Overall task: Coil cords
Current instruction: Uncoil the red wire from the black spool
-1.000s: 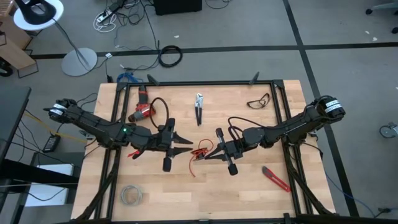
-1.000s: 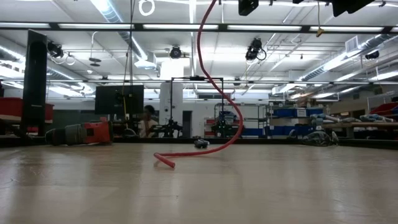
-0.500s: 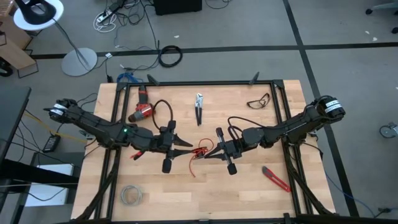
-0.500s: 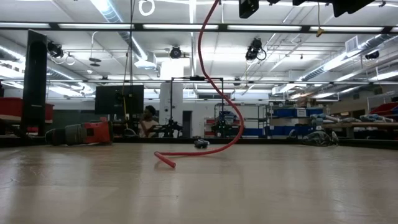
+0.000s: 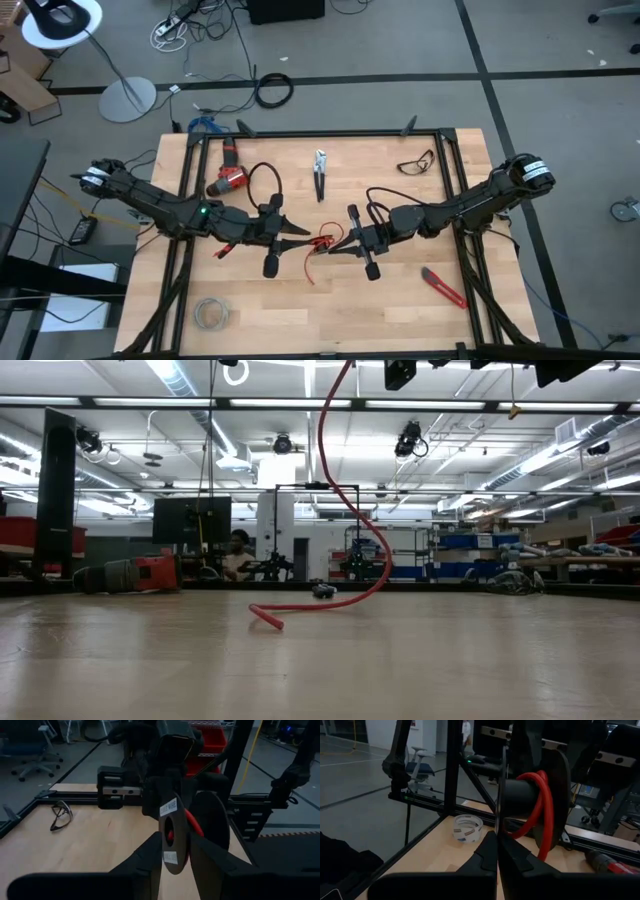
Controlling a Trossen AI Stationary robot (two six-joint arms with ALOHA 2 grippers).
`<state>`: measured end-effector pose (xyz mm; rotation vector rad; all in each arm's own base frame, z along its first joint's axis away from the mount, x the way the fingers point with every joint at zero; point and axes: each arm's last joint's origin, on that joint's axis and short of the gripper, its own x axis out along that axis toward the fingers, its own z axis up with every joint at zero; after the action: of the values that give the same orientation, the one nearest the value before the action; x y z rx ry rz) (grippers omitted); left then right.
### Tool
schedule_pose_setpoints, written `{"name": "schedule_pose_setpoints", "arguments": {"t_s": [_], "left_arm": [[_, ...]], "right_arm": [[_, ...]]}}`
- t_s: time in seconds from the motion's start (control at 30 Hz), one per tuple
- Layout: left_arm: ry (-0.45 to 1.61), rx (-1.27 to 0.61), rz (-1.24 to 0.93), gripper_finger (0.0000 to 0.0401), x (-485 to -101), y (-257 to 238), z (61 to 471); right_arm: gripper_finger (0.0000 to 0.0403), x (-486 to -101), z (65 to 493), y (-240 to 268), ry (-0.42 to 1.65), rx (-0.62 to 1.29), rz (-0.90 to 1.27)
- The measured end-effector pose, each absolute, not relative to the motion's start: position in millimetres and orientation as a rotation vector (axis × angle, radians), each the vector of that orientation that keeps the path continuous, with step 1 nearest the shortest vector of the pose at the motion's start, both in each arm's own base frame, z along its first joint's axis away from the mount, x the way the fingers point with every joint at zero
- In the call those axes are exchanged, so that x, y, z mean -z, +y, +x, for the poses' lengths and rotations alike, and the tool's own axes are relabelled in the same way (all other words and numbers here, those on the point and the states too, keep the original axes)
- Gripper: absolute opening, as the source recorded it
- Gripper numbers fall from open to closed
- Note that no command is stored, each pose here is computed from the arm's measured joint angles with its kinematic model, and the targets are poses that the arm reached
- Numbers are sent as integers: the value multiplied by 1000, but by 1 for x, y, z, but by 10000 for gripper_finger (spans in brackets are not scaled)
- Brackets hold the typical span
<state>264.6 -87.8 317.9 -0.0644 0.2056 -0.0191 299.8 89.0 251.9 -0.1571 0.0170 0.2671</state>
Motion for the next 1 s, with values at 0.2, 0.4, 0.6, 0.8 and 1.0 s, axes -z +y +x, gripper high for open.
{"name": "schedule_pose_setpoints", "arguments": {"t_s": [0.2, 0.4, 0.6, 0.8, 1.0], "left_arm": [[204, 12, -59, 76, -318, -87, 265], [203, 9, -29, 31, -318, -87, 265], [203, -2, -8, 5, -318, -87, 265], [206, -14, -3, 2, -317, -84, 267], [200, -12, 16, 1, -318, -84, 267]], "right_arm": [[0, -252, 300, 89, 17, -267, -157], [0, -252, 300, 89, 17, -263, -157], [0, -252, 300, 89, 16, -263, -157], [0, -254, 301, 89, 15, -263, -156], [0, -254, 301, 89, 14, -265, -156]]}}
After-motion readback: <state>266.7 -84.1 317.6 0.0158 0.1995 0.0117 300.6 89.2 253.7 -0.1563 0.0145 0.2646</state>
